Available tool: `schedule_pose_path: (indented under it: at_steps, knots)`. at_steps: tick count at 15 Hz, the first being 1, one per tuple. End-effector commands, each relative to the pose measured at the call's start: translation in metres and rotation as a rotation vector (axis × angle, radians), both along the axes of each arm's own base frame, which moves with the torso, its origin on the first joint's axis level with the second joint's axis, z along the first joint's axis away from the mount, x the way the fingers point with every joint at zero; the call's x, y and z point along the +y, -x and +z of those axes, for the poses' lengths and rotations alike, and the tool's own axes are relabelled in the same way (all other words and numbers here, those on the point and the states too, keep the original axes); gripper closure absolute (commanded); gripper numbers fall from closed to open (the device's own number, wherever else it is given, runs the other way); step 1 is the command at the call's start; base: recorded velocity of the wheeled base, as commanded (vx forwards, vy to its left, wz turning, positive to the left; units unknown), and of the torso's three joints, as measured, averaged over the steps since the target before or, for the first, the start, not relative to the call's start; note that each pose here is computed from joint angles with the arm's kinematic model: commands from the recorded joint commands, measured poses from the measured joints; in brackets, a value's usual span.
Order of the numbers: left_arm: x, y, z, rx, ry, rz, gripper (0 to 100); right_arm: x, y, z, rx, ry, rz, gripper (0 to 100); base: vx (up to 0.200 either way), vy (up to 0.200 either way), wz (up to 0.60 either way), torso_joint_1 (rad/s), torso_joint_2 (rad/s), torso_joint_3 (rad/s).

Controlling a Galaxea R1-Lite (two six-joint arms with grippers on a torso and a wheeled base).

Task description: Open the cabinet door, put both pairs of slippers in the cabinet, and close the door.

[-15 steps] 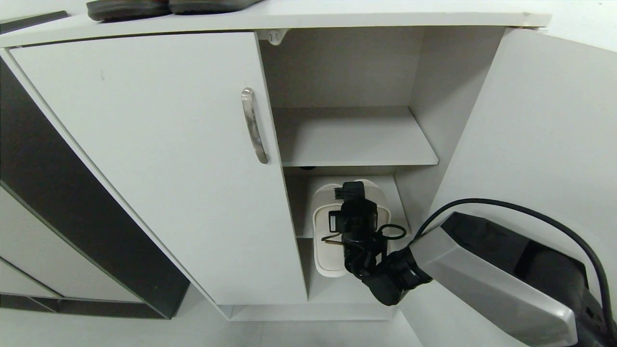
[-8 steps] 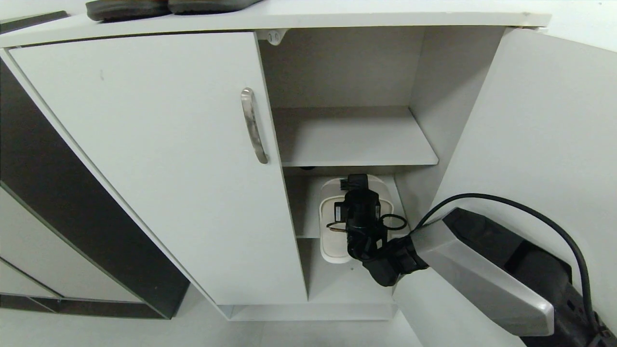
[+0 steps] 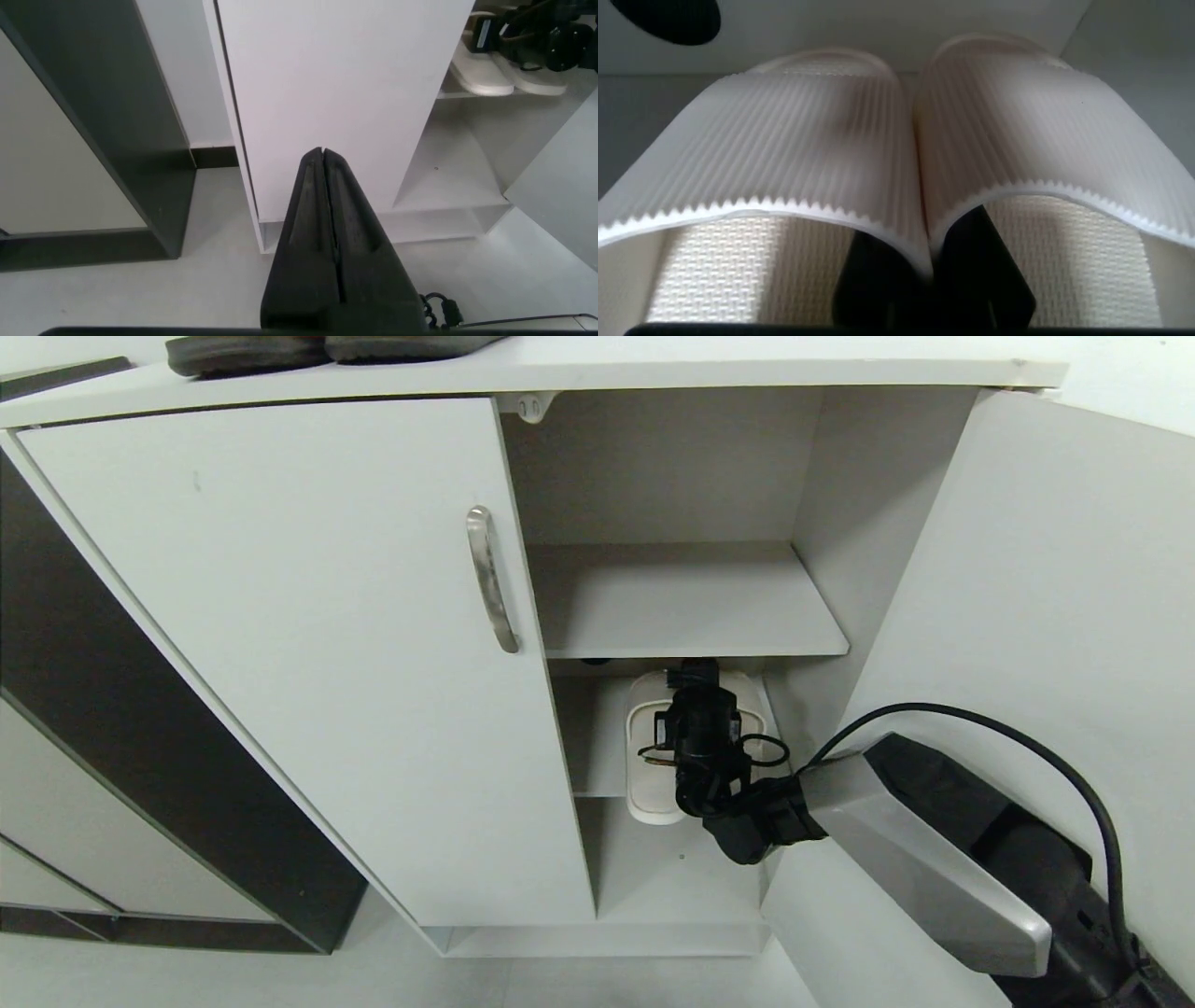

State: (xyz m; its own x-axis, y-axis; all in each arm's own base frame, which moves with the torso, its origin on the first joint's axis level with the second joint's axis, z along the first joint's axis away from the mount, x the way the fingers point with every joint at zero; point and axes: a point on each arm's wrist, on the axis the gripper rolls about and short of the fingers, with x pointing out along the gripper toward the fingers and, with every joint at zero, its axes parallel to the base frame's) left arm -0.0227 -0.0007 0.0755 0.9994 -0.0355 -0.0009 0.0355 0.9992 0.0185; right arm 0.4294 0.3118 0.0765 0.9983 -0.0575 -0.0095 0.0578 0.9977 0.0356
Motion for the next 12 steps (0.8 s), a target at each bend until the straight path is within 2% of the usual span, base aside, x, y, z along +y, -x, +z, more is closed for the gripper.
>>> schedule_pose_path:
  at_steps: [1,12]
  knots:
    - [0.0,0.0,0.0,0.001,0.0,0.0,100,0.003,-0.004,-0.004,-0.004,-0.004,-0.001,100,0.0,0.0,0.0,0.0,0.0,0.0]
    - [0.0,0.0,0.0,0.001,-0.001,0.0,100,0.002,-0.009,-0.018,0.008,0.006,-0.007,100,0.0,0.0,0.0,0.0,0.0,0.0]
